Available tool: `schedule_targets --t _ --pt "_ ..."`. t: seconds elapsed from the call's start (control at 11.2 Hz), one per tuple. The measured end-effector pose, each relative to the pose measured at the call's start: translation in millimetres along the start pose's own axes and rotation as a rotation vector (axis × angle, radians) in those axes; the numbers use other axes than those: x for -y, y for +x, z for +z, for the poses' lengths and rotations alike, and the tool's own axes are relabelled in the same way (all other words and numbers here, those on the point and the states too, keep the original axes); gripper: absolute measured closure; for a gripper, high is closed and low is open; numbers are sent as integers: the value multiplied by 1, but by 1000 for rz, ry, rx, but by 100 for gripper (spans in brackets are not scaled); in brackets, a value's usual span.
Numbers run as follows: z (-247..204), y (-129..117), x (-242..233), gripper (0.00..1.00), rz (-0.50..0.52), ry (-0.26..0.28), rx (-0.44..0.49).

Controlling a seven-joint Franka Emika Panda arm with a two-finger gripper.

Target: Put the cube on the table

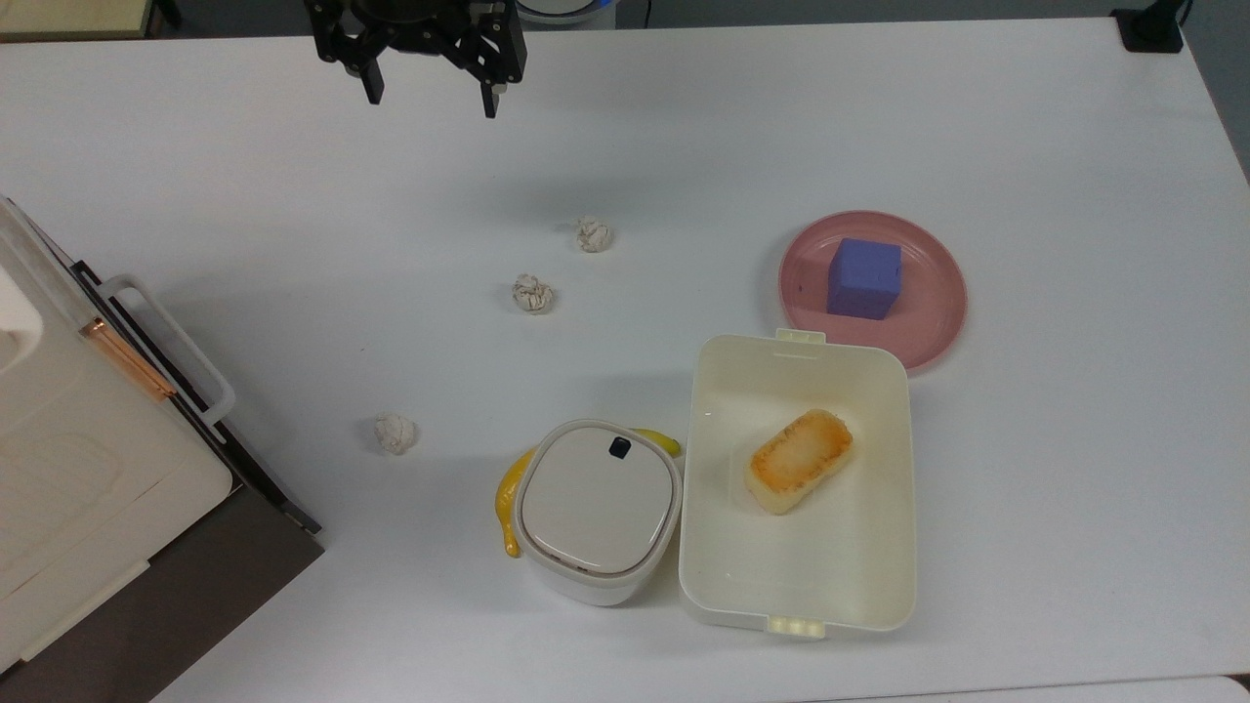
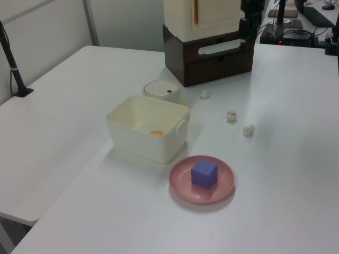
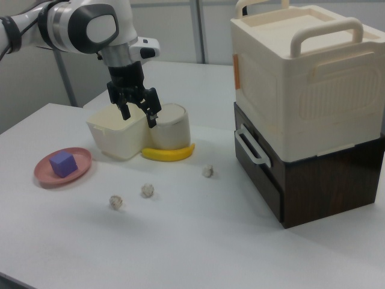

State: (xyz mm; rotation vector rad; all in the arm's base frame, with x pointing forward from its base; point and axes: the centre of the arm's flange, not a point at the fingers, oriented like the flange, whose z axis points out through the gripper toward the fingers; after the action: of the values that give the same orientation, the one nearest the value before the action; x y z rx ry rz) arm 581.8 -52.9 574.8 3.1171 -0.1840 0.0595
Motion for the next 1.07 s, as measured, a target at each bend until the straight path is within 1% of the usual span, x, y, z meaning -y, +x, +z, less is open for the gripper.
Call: schedule_targets --t 0.45,0.63,0.89,1.07 --pt "6 -1 4 0 -8 -1 21" --pt "8 -4 4 0 -8 -2 46" --pt "8 -4 5 0 -9 -2 49" --pt "15 -2 13 0 -20 -2 62"
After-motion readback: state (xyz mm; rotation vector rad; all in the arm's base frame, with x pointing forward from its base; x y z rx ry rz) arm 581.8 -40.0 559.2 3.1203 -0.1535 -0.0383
